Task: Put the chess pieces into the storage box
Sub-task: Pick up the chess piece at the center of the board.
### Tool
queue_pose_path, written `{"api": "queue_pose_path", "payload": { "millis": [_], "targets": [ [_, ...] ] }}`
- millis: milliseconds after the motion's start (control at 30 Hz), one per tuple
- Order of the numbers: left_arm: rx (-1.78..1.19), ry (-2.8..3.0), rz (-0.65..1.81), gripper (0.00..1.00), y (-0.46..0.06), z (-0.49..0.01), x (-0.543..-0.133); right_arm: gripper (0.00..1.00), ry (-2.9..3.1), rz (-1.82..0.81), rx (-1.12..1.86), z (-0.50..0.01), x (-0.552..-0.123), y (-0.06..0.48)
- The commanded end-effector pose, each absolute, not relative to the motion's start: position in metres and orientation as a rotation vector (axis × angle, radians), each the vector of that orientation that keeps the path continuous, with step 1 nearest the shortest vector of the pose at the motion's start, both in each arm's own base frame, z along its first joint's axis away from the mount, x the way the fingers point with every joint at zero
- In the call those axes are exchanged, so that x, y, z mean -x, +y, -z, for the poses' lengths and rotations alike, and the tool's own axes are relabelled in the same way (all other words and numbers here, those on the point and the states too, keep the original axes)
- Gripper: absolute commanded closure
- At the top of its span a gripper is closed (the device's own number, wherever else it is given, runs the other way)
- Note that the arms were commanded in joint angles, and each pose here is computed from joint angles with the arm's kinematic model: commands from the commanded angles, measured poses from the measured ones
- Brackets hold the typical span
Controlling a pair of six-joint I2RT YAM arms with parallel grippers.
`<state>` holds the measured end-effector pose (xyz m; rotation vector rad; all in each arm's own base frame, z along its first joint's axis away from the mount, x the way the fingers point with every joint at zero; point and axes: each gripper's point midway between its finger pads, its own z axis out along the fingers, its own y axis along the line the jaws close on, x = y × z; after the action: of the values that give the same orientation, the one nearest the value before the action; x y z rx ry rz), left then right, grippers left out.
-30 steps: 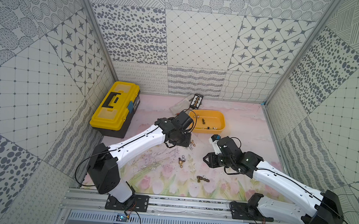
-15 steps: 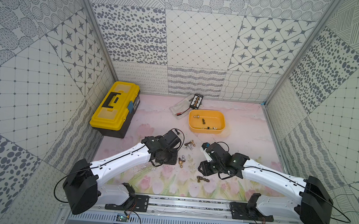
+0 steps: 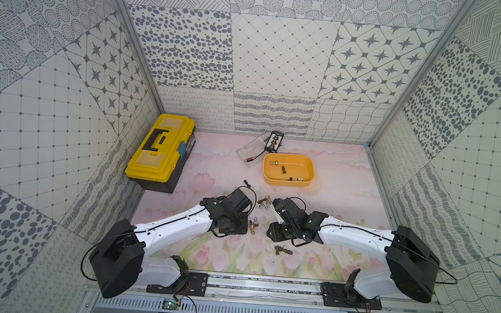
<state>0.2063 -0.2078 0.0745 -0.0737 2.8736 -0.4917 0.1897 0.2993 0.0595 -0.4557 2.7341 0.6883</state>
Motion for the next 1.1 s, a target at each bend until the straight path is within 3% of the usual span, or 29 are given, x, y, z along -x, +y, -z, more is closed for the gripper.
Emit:
{"api": "queue_pose_path", "payload": {
  "millis": [0, 467, 800, 1067],
  "targets": [
    [0.105, 2.776, 0.669, 0.58, -0.242, -0.078, -0.23, 0.63, 2.643, -0.847, 0.332, -0.081, -0.212, 0.33],
    [0.119, 2.857, 0.576, 0.58, -0.243, -0.034, -0.223, 0.63, 2.686, -0.903, 0.229, -0.06, -0.236, 0.353],
    [0.119, 2.916, 0.469, 0.62, -0.231, -0.01, -0.216, 0.61, 2.766, -0.742, 0.32, -0.033, -0.238, 0.352],
    [0.12, 2.928, 0.441, 0.72, -0.227, -0.004, -0.214, 0.64, 2.844, -0.511, 0.394, -0.013, -0.23, 0.334]
  ]
}}
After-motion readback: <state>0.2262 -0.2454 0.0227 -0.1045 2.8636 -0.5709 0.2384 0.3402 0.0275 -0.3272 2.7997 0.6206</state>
